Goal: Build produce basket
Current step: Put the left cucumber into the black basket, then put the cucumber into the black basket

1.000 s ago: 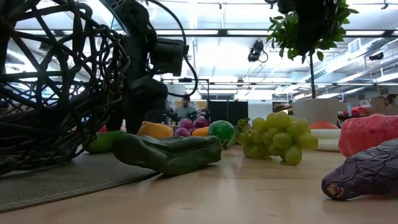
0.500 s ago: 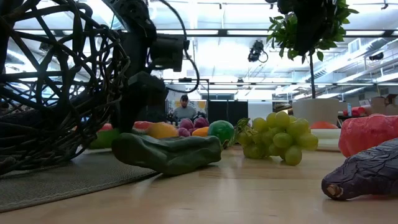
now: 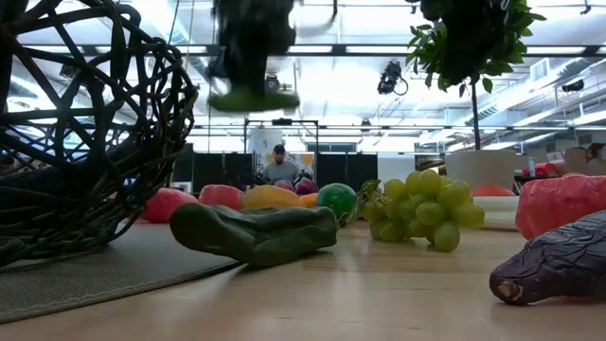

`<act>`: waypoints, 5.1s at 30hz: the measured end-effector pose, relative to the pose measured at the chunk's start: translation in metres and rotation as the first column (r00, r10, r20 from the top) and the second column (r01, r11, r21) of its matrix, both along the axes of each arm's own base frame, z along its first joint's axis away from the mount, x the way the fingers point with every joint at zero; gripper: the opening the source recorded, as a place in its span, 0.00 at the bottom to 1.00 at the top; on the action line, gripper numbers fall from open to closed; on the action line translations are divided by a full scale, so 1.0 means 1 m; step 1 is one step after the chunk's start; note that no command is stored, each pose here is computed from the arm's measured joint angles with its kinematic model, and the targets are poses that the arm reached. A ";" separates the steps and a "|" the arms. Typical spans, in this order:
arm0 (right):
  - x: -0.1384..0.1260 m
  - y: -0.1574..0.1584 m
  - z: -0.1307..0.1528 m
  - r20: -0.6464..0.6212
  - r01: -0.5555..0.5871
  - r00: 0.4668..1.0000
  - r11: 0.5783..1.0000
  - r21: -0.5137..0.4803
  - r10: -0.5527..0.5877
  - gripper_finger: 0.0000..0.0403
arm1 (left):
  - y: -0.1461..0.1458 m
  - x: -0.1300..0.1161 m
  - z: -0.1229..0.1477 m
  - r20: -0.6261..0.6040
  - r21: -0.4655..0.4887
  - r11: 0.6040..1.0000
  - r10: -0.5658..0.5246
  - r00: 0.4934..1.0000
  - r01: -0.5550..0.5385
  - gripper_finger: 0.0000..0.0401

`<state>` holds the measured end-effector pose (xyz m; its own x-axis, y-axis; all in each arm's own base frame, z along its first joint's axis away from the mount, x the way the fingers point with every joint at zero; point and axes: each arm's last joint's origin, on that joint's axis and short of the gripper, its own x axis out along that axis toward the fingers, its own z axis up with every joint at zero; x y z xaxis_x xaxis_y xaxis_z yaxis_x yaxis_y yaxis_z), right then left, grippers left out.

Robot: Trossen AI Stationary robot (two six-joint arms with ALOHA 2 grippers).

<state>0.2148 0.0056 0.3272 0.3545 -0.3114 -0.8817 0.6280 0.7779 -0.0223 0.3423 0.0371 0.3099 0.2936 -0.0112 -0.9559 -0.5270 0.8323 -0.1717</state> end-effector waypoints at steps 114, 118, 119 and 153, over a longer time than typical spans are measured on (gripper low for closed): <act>-0.024 0.046 -0.083 -0.097 0.130 0.990 0.907 0.400 -0.099 0.92 | -0.092 0.011 -0.048 0.405 -0.271 0.955 0.230 0.885 -0.124 0.61; -0.042 0.053 -0.090 -0.113 0.178 0.983 0.886 0.428 -0.143 0.92 | -0.093 0.021 -0.057 0.380 -0.285 0.954 0.203 0.903 -0.094 0.60; -0.045 0.055 -0.092 -0.114 0.189 0.981 0.880 0.437 -0.154 0.92 | -0.093 0.024 -0.059 0.381 -0.283 0.955 0.195 0.904 -0.087 0.60; -0.044 0.116 -0.185 -0.416 -0.317 0.779 0.867 0.384 0.469 0.77 | -0.106 0.027 -0.068 0.316 -0.283 0.958 0.131 0.940 -0.038 0.60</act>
